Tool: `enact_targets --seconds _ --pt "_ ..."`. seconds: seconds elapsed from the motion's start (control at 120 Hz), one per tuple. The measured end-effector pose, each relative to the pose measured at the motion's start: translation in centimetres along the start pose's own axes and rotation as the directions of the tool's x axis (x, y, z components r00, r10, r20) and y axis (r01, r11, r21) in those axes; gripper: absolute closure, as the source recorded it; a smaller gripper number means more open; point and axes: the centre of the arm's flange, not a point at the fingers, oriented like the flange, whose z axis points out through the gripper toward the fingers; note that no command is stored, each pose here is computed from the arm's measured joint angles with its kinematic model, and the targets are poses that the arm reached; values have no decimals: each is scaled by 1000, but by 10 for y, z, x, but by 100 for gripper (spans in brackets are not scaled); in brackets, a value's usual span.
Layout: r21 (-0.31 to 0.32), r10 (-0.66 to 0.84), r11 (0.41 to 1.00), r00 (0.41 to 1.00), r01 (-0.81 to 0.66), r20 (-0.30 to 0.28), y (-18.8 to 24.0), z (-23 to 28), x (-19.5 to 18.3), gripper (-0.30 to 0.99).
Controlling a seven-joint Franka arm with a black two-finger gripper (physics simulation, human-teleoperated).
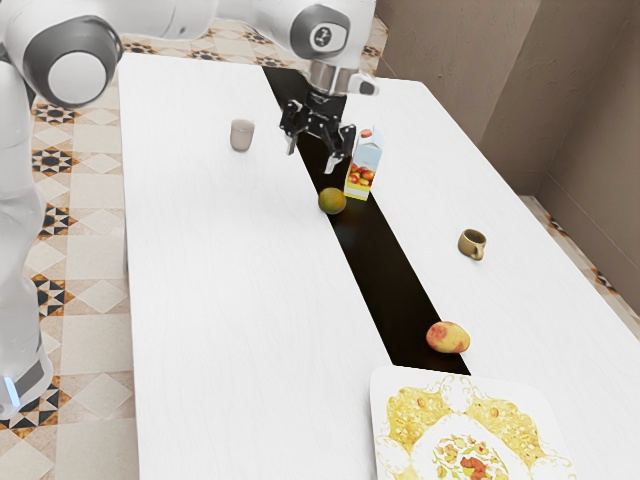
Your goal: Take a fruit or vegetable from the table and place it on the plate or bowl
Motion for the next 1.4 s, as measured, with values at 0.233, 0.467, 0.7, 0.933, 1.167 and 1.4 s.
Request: enact_targets --seconds 0.233,0.467,0.7,0.933,1.167,1.4 --pt "13 -105 994 991 106 -81 -33 9 38 0" --pt "15 -113 993 988 115 -105 -22 21 45 0" --pt "28 -136 990 986 140 -100 -26 33 52 0" --pt "31 -125 991 989 128 -81 -14 44 46 0" --pt "27 -104 994 993 106 -60 3 51 37 0" --pt "26 -109 994 992 110 -57 2 54 37 0"
